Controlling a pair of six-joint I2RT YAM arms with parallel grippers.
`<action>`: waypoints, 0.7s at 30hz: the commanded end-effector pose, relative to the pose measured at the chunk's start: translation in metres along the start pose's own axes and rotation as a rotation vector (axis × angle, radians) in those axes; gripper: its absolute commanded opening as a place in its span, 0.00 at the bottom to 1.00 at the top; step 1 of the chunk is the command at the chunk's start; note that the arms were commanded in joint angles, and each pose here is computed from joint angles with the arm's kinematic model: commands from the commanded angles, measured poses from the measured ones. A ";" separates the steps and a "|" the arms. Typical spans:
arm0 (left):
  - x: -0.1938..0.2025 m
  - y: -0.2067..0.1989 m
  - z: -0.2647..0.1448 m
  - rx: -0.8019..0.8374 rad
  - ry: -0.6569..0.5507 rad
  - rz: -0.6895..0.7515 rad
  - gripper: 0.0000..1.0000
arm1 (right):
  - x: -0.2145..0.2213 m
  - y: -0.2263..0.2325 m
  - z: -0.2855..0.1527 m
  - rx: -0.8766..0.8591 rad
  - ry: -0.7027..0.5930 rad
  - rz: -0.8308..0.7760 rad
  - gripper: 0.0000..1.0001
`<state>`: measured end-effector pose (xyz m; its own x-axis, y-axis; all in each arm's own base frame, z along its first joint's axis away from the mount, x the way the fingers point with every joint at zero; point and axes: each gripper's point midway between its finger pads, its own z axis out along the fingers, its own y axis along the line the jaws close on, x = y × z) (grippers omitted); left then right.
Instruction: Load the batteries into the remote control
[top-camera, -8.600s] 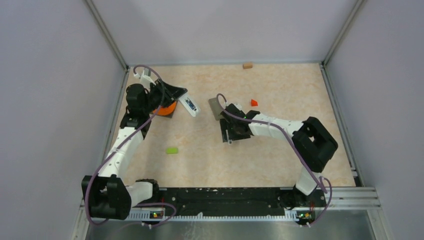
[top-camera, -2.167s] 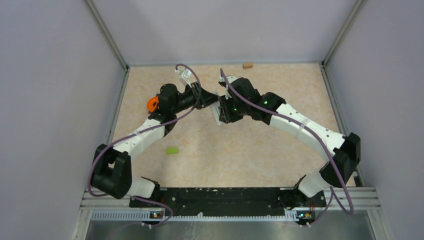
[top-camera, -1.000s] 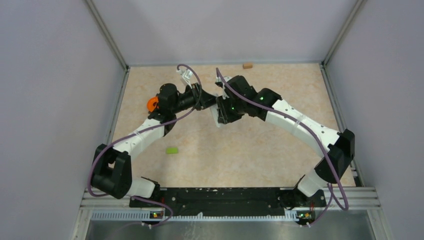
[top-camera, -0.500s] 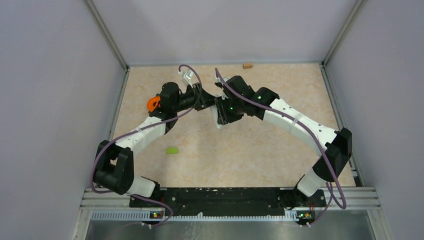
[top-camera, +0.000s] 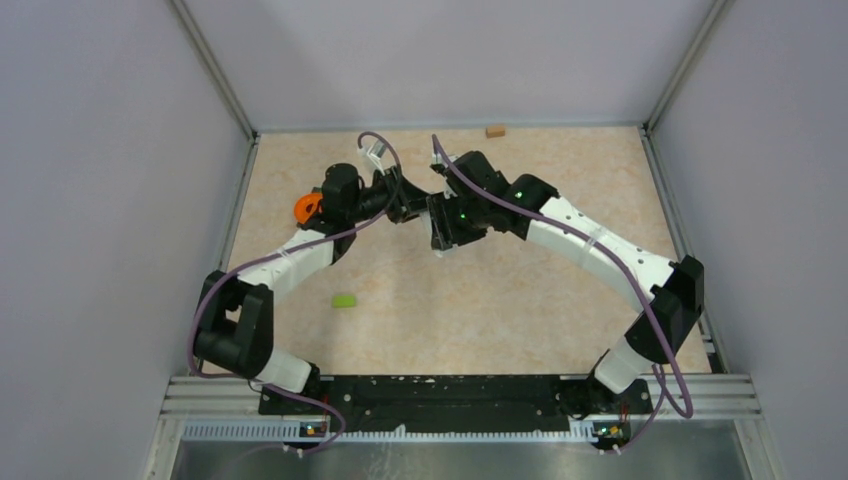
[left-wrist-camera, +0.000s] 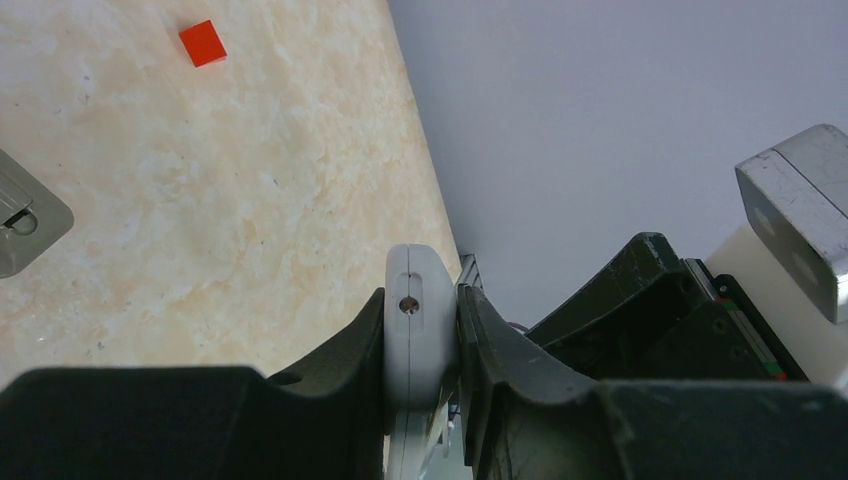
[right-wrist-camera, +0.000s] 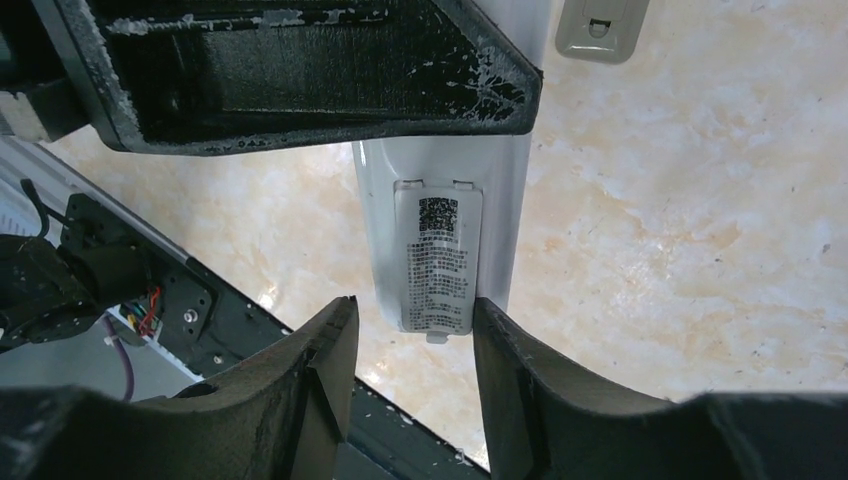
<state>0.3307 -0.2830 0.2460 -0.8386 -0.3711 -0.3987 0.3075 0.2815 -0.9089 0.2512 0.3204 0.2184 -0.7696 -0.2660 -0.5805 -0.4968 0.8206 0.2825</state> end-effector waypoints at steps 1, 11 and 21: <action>-0.003 -0.054 -0.008 0.156 0.056 0.005 0.00 | -0.026 0.009 -0.001 -0.004 -0.088 0.006 0.49; -0.006 -0.044 -0.008 0.149 0.064 -0.091 0.00 | -0.039 0.004 -0.010 0.007 -0.140 0.065 0.57; -0.023 0.020 -0.014 -0.022 -0.033 -0.101 0.00 | -0.050 -0.011 -0.024 -0.011 -0.240 0.177 0.61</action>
<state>0.3326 -0.2760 0.2516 -0.8921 -0.3763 -0.2500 0.1901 0.1892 -0.9634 0.2718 0.3249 0.2305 -0.7728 -0.1409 -0.6189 -0.4203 0.8442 0.3327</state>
